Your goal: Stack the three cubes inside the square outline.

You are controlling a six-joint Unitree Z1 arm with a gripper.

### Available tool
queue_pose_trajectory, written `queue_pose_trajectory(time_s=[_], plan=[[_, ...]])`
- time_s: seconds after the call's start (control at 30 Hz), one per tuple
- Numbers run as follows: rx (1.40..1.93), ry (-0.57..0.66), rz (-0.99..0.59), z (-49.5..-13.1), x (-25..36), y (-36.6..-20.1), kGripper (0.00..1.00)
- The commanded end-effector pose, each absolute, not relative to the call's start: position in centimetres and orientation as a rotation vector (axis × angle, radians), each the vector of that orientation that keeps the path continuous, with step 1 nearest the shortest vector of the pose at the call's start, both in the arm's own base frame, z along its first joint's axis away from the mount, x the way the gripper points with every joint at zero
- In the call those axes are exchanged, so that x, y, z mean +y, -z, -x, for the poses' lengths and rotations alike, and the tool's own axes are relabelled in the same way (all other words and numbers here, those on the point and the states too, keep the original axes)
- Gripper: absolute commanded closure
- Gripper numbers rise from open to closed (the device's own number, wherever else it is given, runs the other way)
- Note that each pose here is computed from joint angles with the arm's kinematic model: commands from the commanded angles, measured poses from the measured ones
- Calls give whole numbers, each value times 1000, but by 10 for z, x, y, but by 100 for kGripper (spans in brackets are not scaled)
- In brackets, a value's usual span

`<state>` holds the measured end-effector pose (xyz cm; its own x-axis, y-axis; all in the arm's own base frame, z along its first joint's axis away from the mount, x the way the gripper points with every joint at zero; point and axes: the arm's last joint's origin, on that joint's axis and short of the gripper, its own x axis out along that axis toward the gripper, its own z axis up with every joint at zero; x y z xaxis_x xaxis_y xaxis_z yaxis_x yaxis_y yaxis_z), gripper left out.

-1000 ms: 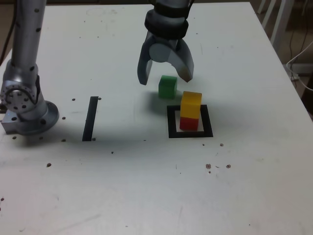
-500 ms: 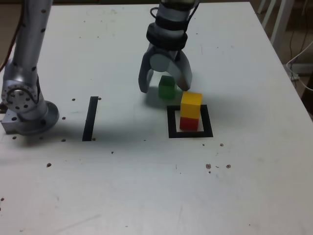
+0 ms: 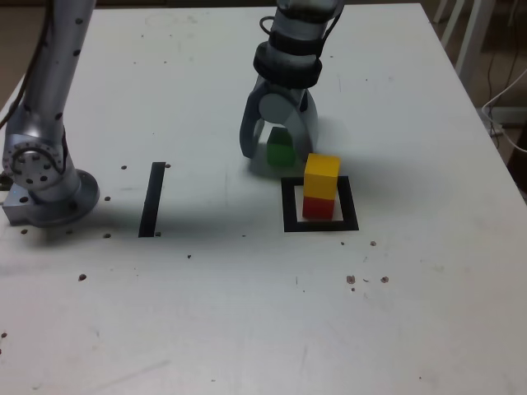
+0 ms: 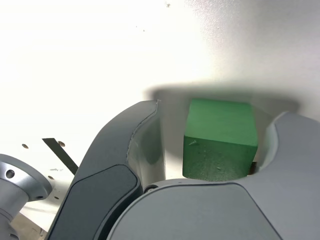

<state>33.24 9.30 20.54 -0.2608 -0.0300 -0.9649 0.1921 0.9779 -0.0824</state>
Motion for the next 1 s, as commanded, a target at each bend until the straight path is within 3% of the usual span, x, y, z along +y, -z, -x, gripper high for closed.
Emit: queue_pose_trajectory(time_s=[0.0,0.67,0.8,0.97], plan=[[1824,213,-119,-333,94,-205,73],[1818,216,-123,-334,91,-209,73],[1805,207,-144,-336,86,-220,73],[1784,187,-188,-342,74,-246,73]])
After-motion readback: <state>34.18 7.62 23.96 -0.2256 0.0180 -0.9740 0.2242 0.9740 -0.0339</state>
